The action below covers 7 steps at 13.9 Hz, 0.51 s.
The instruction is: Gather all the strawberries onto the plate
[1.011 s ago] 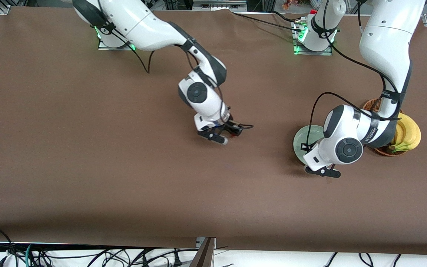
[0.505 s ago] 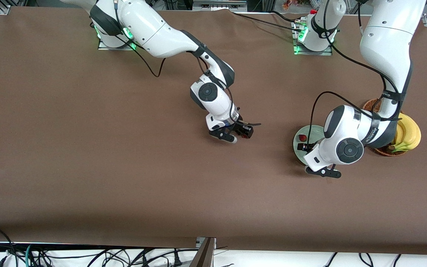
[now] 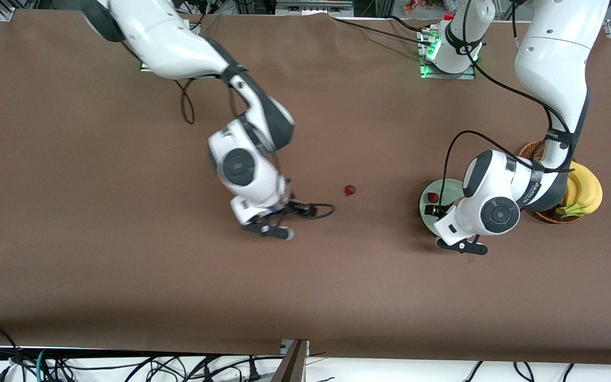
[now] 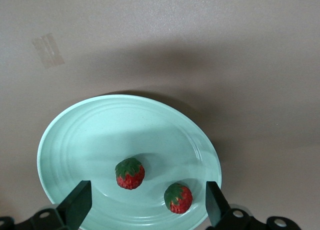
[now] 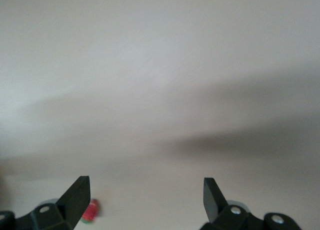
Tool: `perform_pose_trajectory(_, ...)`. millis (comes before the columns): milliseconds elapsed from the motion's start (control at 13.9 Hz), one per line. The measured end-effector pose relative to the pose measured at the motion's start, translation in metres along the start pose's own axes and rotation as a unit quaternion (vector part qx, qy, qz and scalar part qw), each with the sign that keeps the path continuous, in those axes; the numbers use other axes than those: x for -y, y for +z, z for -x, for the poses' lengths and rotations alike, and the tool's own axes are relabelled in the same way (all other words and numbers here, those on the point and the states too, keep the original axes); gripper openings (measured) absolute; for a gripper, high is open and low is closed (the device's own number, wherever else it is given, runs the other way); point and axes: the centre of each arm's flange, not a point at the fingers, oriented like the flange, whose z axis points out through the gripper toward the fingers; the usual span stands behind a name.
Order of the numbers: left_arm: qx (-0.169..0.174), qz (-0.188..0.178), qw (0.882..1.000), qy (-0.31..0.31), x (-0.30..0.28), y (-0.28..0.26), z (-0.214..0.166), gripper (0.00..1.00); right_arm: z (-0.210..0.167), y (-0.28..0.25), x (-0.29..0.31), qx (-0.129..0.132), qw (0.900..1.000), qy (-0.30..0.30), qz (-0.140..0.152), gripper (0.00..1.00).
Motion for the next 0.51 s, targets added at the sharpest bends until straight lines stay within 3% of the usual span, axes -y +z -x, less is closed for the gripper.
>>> perform_pose_trajectory(217,-0.001,0.002,1.0,0.003,-0.004,-0.001,0.0,1.0,-0.037,-0.062,-0.08,0.054,0.997,-0.05,0.04,1.0)
perform_pose_trajectory(505,-0.001,0.027,1.0,0.005,-0.025,-0.006,0.001,1.0,-0.058,-0.136,-0.168,0.104,0.989,-0.087,0.058,1.0)
